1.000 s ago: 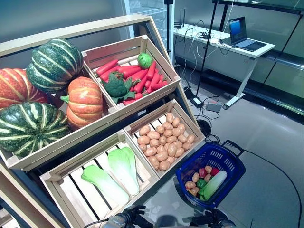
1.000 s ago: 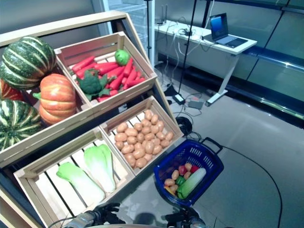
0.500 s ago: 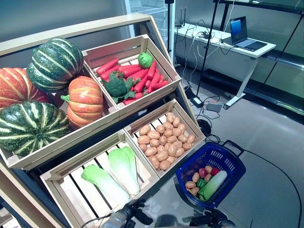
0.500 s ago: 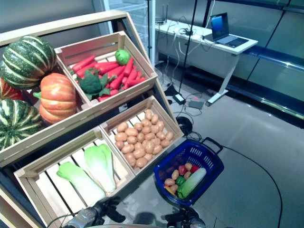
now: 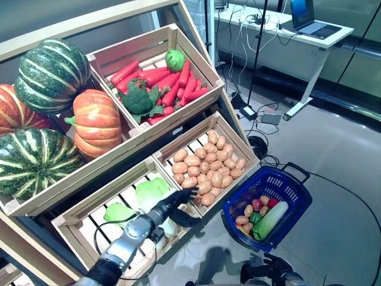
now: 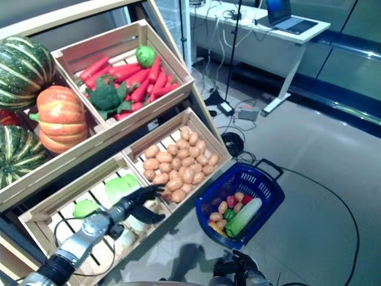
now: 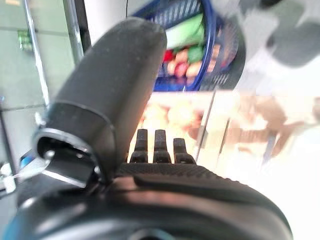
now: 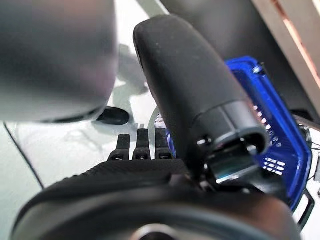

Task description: Put vegetables into the basket

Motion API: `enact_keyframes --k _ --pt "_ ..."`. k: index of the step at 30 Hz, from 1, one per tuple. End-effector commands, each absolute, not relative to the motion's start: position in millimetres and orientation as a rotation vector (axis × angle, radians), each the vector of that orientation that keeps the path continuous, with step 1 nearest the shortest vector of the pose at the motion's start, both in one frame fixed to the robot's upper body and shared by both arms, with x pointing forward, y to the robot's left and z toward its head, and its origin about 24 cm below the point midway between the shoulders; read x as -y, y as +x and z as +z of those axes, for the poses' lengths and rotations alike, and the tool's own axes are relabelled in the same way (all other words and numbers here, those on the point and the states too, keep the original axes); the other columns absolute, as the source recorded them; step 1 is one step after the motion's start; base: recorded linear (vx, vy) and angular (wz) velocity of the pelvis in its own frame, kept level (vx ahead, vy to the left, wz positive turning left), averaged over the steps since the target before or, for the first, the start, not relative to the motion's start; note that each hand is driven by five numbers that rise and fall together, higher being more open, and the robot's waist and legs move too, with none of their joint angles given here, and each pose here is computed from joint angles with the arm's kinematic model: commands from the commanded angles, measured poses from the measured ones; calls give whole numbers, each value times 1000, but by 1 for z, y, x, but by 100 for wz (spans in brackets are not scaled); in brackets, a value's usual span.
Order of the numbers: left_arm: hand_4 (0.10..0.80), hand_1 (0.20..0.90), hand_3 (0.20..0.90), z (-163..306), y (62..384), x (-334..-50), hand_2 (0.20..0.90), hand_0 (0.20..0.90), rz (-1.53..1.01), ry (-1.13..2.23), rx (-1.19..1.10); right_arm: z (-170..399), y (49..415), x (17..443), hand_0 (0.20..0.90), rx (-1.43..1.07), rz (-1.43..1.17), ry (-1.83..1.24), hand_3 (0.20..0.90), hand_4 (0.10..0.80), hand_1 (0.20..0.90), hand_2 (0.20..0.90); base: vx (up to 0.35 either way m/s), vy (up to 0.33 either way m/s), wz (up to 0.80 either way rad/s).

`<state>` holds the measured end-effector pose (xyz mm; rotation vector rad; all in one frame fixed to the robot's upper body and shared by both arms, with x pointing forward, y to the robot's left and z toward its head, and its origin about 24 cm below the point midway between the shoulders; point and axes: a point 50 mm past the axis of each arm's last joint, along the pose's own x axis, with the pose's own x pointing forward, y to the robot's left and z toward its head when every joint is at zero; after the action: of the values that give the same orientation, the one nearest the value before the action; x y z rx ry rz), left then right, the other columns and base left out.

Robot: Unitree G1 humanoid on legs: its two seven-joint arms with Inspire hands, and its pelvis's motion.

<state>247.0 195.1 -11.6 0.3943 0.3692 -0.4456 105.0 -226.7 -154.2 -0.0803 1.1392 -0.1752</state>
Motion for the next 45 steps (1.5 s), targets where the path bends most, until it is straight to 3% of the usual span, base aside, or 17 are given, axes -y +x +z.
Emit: enact_keyframes --k 1,9,19,24,28,38,45 --pt "800 900 900 57 284 -214 900 900 -375 589 -104 -154 109 221 900 -1089 -182 -56 900 800 900 900 -71 12 5" --pt "800 900 900 93 290 -243 900 900 -286 1064 -21 -140 134 242 900 -980 -194 -71 900 800 900 900 -102 23 10" --pt "800 900 900 131 302 -257 900 900 -143 1440 141 -112 186 254 900 -792 -210 -46 900 800 900 900 -140 -36 18" --pt "800 900 900 160 299 -243 900 900 -14 1606 516 -91 216 254 900 -670 -224 -5 900 800 900 900 -117 -1 11" --pt "800 900 900 176 306 -243 900 900 61 1722 661 -80 233 254 900 -622 -231 73 900 800 900 900 -79 32 7" --pt "800 900 900 153 317 -246 900 900 121 1803 787 -56 268 234 900 -536 -136 88 900 800 900 900 -54 28 -7" --pt "800 900 900 137 324 -249 900 900 102 1827 648 -46 280 234 900 -531 -121 52 900 800 900 900 -36 35 -8"
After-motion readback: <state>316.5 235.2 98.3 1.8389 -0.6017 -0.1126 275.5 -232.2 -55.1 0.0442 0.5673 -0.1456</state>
